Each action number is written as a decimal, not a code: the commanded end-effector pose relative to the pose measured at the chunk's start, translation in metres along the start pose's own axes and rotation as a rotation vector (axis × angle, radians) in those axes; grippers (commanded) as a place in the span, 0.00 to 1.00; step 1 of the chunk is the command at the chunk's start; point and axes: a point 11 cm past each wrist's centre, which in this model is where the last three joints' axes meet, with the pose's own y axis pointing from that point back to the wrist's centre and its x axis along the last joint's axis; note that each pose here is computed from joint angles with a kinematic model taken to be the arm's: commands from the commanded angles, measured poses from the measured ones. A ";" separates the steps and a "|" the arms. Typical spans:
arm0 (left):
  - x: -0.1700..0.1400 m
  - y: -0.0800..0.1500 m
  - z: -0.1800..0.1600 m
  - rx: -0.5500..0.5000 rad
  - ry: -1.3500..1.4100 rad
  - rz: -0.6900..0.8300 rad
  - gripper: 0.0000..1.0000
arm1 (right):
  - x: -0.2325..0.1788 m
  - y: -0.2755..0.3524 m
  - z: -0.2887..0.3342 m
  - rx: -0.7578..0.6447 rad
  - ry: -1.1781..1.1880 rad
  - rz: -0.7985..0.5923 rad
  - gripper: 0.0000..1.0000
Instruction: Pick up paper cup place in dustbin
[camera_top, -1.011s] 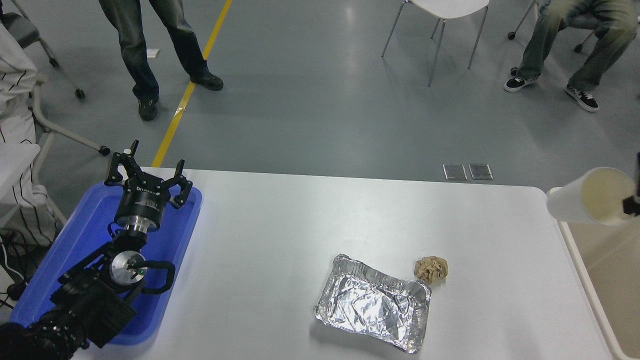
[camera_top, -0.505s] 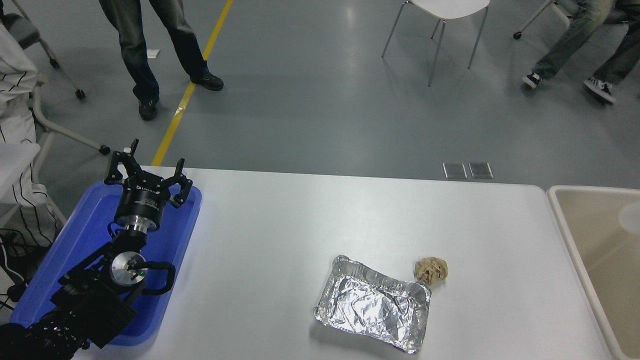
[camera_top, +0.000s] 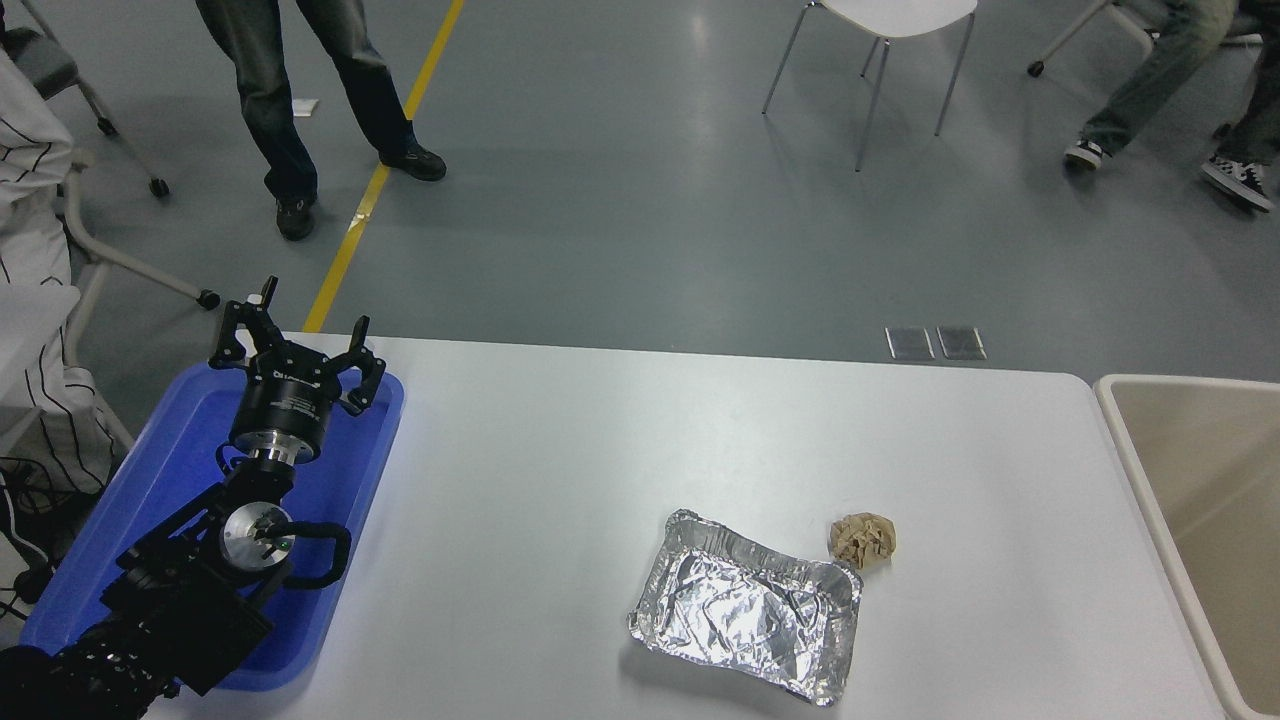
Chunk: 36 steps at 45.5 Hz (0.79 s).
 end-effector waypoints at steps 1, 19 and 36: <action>0.000 0.000 0.000 0.000 0.000 0.000 1.00 | -0.019 -0.037 0.019 -0.146 -0.100 0.064 0.00; 0.000 0.000 0.000 0.000 0.000 0.000 1.00 | -0.057 -0.093 -0.028 -0.147 -0.174 0.150 0.00; 0.000 0.000 0.000 -0.001 0.000 0.000 1.00 | -0.073 -0.122 -0.040 -0.091 -0.380 0.342 0.00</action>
